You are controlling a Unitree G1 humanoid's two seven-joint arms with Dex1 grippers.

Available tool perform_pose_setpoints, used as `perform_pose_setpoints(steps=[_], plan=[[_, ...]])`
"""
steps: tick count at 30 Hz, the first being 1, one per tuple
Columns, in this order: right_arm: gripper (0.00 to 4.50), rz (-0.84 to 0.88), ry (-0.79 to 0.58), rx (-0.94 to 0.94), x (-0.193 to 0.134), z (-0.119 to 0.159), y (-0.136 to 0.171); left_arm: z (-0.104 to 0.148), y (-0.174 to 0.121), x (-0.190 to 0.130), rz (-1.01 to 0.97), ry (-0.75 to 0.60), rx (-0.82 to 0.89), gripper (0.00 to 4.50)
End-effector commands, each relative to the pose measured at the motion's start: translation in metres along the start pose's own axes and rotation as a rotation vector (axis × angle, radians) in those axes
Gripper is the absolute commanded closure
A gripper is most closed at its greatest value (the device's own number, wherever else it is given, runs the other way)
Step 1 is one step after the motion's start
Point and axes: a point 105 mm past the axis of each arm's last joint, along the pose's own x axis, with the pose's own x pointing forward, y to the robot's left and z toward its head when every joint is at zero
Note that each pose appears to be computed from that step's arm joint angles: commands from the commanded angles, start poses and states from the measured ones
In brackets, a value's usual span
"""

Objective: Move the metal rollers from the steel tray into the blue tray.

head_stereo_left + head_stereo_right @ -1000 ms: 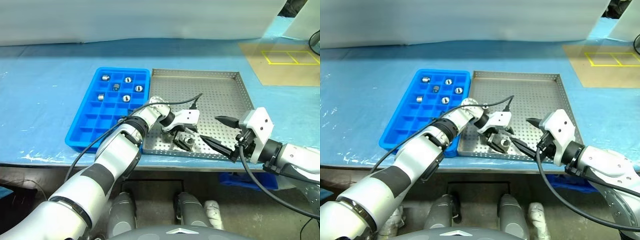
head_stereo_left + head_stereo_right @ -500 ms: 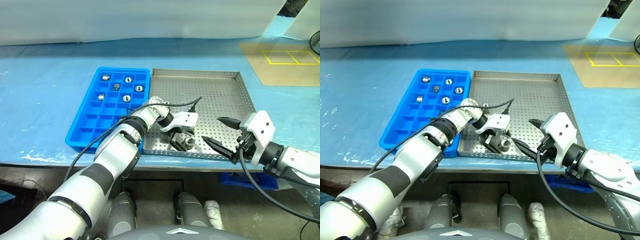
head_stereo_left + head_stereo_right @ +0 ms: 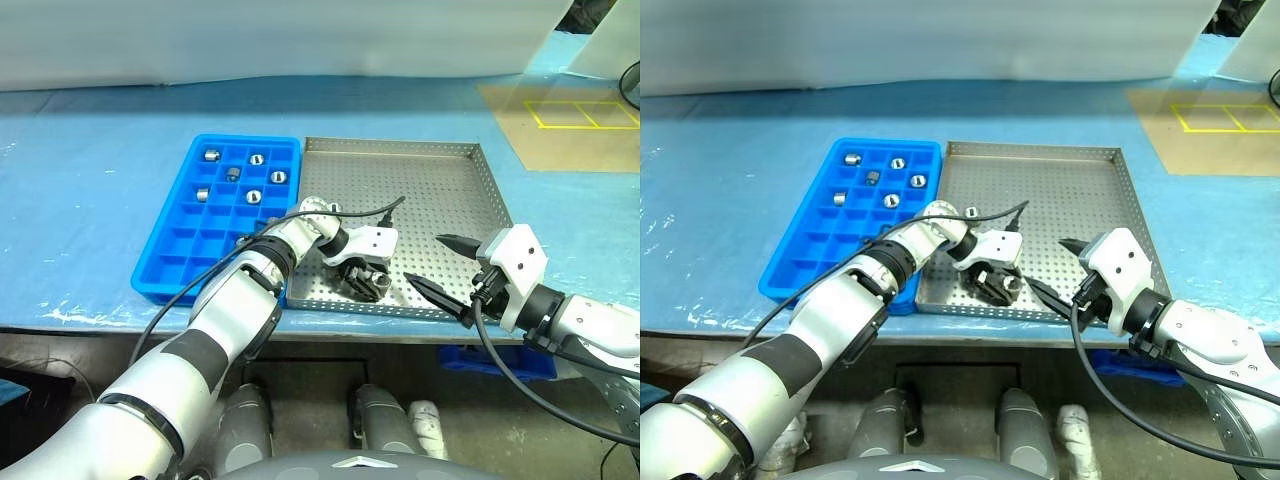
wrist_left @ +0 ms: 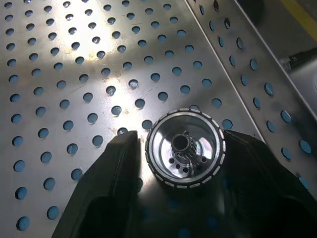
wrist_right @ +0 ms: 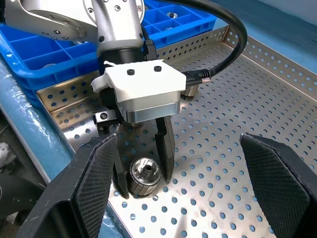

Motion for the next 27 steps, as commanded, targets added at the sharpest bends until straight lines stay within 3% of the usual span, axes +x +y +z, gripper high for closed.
perform_pose_setpoints(steps=[1,2,8,14,23,27], plan=[[0.39,0.002,-0.025,-0.019,0.0,0.004,0.001,0.004,0.001,0.0,-0.002,-0.001,0.021,2.08],[0.39,0.002,-0.026,-0.02,0.0,0.004,0.0,0.003,0.001,-0.001,-0.005,0.002,0.022,2.38],[0.39,0.01,-0.035,-0.024,0.005,0.004,-0.001,0.004,0.001,-0.005,-0.01,-0.007,0.023,2.65],[0.39,0.029,-0.043,-0.026,0.009,0.005,-0.002,0.015,0.01,-0.016,0.028,-0.055,0.034,2.65],[0.39,0.092,-0.076,-0.039,0.02,0.014,-0.006,0.06,0.03,-0.09,0.056,-0.324,-0.013,2.65],[0.39,0.152,-0.098,-0.058,0.031,0.02,-0.009,0.06,0.034,-0.129,0.124,-0.342,-0.02,2.65]])
